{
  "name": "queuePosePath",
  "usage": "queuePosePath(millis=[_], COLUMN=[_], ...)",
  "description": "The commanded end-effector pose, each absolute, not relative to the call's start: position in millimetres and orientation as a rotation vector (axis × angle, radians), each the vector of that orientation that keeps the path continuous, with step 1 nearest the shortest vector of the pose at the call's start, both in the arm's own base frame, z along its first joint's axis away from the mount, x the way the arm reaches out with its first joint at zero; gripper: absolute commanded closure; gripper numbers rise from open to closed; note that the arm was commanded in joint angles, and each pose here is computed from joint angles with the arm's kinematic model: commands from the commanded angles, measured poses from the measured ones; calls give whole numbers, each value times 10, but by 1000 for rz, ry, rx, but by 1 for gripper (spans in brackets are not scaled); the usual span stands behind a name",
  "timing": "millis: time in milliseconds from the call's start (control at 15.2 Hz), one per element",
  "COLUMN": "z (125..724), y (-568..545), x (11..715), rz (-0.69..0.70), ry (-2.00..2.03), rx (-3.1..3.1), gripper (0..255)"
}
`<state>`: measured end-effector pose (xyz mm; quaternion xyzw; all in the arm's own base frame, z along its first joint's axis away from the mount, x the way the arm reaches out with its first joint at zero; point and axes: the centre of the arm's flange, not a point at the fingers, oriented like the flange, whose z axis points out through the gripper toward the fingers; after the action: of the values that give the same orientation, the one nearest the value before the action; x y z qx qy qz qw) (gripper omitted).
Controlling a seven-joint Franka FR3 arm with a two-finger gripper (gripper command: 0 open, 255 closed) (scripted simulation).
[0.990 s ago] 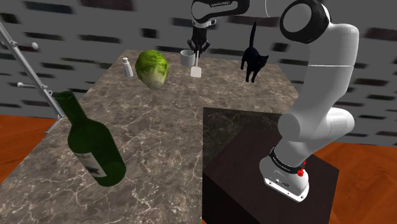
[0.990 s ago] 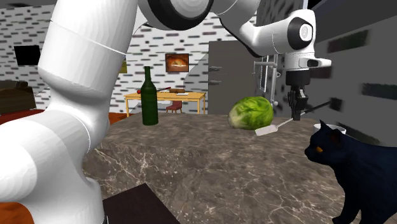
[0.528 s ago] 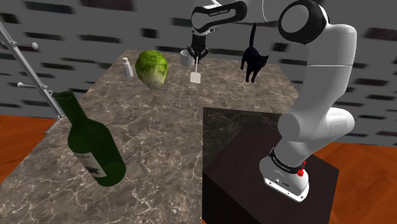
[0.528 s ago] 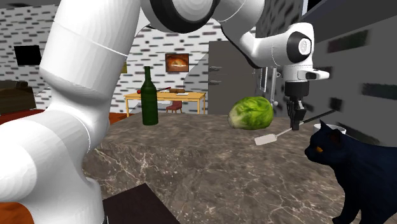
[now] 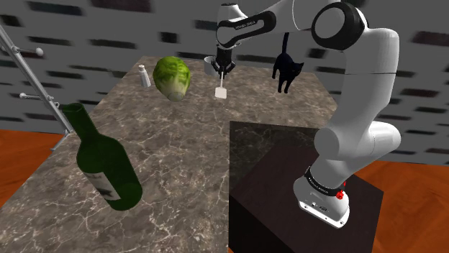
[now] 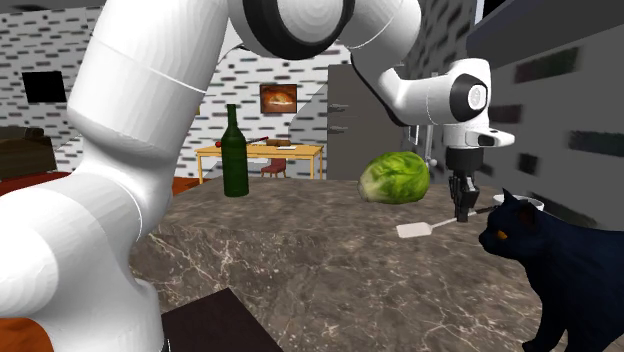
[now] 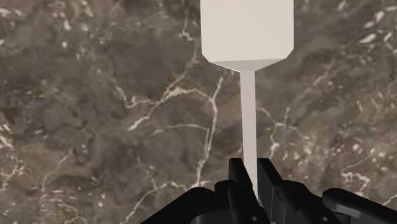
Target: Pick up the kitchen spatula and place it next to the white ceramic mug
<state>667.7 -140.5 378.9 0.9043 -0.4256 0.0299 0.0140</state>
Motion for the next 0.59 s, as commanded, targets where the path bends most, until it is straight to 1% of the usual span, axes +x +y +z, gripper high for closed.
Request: queuePosePath(millis=[0, 264, 528], z=[3687, 3505, 3505], y=[-1403, -1403, -1403], x=[6673, 6673, 6673], rz=[94, 94, 94], ry=[-1325, -1325, -1325], rx=[2816, 2816, 2816], gripper=[255, 255, 255])
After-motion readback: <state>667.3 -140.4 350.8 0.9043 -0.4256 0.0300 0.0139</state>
